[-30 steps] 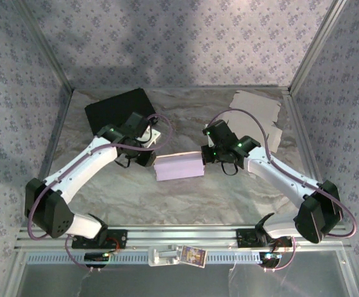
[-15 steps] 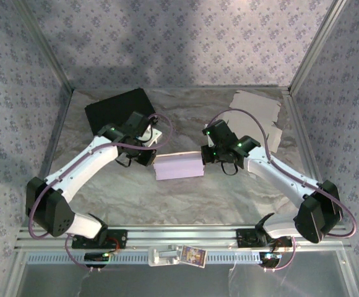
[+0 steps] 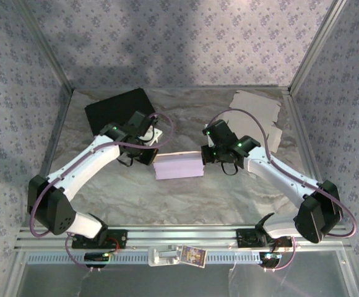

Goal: Fold the paper box

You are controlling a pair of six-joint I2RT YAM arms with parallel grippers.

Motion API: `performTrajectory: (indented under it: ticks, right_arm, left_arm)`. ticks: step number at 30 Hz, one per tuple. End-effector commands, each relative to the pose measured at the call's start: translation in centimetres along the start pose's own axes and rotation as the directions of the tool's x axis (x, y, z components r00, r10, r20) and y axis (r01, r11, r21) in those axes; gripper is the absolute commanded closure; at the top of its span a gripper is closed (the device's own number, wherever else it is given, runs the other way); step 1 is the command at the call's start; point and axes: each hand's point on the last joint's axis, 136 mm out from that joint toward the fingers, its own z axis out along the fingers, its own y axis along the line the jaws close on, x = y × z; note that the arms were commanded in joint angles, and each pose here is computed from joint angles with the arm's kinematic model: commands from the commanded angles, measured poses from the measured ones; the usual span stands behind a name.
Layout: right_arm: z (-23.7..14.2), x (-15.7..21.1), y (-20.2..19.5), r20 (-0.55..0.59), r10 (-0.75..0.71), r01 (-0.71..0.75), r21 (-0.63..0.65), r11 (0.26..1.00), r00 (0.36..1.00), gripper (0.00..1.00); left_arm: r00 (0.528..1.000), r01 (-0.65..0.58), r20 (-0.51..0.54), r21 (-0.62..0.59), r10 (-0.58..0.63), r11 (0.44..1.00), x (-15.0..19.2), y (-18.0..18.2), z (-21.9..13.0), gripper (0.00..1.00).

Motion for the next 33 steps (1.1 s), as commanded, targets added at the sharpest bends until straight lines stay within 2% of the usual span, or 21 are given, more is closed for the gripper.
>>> performTrajectory:
  ticks: [1,7,15,33]
  right_arm:
    - [0.0,0.7,0.3,-0.043,0.001,-0.002,-0.005,1.000,0.999,1.00]
    - [0.0,0.8,0.3,-0.043,-0.001,0.002,0.002,1.000,0.999,1.00]
    - [0.2,0.8,0.6,-0.042,-0.002,0.003,0.002,1.000,0.999,1.00]
    - [0.3,0.7,0.8,-0.049,-0.011,0.011,-0.004,1.000,0.999,1.00]
  left_arm:
    - [0.998,0.057,-0.008,0.021,-0.056,0.998,-0.6,-0.7,-0.4,1.00]
    - [0.983,0.182,-0.039,0.038,-0.181,0.982,-0.6,-1.1,-0.4,1.00]
    - [0.922,0.384,-0.078,0.070,-0.379,0.921,-1.1,-1.8,-0.4,1.00]
    - [0.852,0.512,-0.179,0.095,-0.492,0.854,-1.9,-2.2,-0.8,1.00]
